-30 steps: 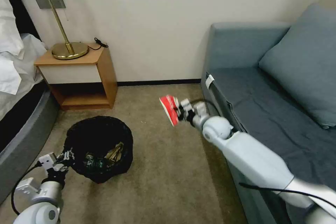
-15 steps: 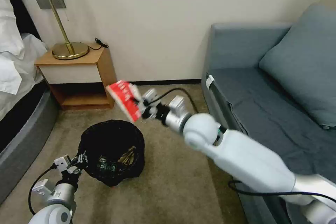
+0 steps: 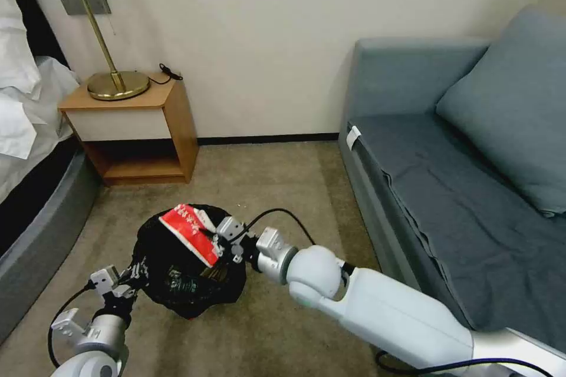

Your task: Pick up the trash bin, then pick up the garbage on the floor and place it into the trash bin.

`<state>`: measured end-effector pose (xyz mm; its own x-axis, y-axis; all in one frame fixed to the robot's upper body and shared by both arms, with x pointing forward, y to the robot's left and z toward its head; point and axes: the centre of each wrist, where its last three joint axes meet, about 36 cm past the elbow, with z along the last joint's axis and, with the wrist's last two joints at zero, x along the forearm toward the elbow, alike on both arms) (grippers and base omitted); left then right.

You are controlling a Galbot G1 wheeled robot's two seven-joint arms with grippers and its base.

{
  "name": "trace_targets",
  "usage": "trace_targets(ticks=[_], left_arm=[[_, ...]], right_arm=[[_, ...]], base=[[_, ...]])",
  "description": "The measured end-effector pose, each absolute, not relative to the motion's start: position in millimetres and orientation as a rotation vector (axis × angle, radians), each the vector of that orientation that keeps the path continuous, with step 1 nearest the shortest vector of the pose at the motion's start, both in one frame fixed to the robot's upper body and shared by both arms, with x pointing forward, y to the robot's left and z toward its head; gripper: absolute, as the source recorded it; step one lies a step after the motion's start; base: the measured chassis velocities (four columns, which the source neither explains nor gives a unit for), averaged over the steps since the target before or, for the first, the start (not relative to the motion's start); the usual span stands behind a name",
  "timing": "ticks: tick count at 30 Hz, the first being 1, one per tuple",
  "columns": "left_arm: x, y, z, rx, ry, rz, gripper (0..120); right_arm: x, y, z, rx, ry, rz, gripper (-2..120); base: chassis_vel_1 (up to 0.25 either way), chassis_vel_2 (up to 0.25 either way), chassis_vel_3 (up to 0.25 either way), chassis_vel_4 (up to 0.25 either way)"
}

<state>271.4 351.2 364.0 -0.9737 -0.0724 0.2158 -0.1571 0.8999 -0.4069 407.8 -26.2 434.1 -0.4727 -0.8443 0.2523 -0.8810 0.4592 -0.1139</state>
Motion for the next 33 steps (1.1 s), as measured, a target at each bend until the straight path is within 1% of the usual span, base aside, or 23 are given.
trace_targets(ticks=[1, 3, 4, 5, 7, 8, 9, 10, 11, 12, 13, 14, 15, 18, 19, 22, 23, 24, 27, 33], left_arm=[[271, 352, 364, 0.174, -2.870, 0.638, 6], [272, 352, 365, 0.173, -2.871, 0.637, 6], [272, 353, 365, 0.172, -2.872, 0.635, 6], [272, 353, 366, 0.172, -2.873, 0.635, 6], [272, 354, 366, 0.171, -2.874, 0.634, 6], [273, 355, 366, 0.172, -2.876, 0.632, 6], [274, 357, 366, 0.174, -2.876, 0.629, 6], [274, 358, 366, 0.175, -2.876, 0.627, 6], [274, 358, 366, 0.175, -2.876, 0.627, 6], [274, 358, 366, 0.175, -2.875, 0.626, 6], [275, 359, 365, 0.175, -2.874, 0.624, 6], [275, 359, 365, 0.175, -2.874, 0.624, 6], [276, 361, 364, 0.176, -2.873, 0.621, 6], [279, 364, 362, 0.177, -2.864, 0.615, 6], [279, 364, 362, 0.177, -2.864, 0.615, 6], [283, 370, 359, 0.187, -2.839, 0.608, 6], [283, 370, 359, 0.187, -2.839, 0.608, 6], [285, 373, 355, 0.196, -2.825, 0.610, 6], [288, 380, 343, 0.213, -2.792, 0.610, 6], [288, 385, 329, 0.232, -2.757, 0.619, 6]], right_arm=[[406, -23, 431, 1.520, -2.537, 0.348, 6], [405, -22, 430, 1.521, -2.535, 0.350, 7], [404, -20, 428, 1.524, -2.530, 0.352, 16], [403, -18, 427, 1.522, -2.531, 0.357, 19], [403, -18, 426, 1.521, -2.531, 0.361, 20], [404, -17, 425, 1.518, -2.531, 0.367, 29], [404, -17, 424, 1.514, -2.532, 0.372, 33], [405, -17, 424, 1.513, -2.533, 0.374, 37], [405, -17, 424, 1.513, -2.533, 0.374, 37], [405, -18, 424, 1.511, -2.534, 0.377, 41], [406, -19, 424, 1.506, -2.537, 0.379, 47], [406, -19, 424, 1.506, -2.537, 0.379, 47], [409, -23, 425, 1.488, -2.555, 0.378, 54], [415, -36, 433, 1.419, -2.665, 0.401, 67], [415, -36, 433, 1.419, -2.665, 0.401, 67], [424, -69, 449, 1.278, -2.833, 0.446, 80], [424, -69, 449, 1.278, -2.833, 0.446, 80], [424, -84, 456, 1.218, -2.888, 0.449, 87], [421, -121, 464, 1.085, -2.978, 0.448, 98], [399, -147, 466, 0.993, -3.026, 0.422, 100]], base=[[0.000, 0.000, 0.000, 0.000], [0.000, 0.000, 0.000, 0.000], [0.000, 0.000, 0.000, 0.000], [0.000, 0.000, 0.000, 0.000], [0.000, 0.000, 0.000, 0.000], [0.000, 0.000, 0.000, 0.000], [0.000, 0.000, 0.000, 0.000], [0.000, 0.000, 0.000, 0.000], [0.000, 0.000, 0.000, 0.000], [0.000, 0.000, 0.000, 0.000], [0.000, 0.000, 0.000, 0.000], [0.000, 0.000, 0.000, 0.000], [0.000, 0.000, 0.000, 0.000], [0.000, 0.000, 0.000, 0.000], [0.000, 0.000, 0.000, 0.000], [0.000, 0.000, 0.000, 0.000], [0.000, 0.000, 0.000, 0.000], [0.000, 0.000, 0.000, 0.000], [0.000, 0.000, 0.000, 0.000], [0.000, 0.000, 0.000, 0.000]])
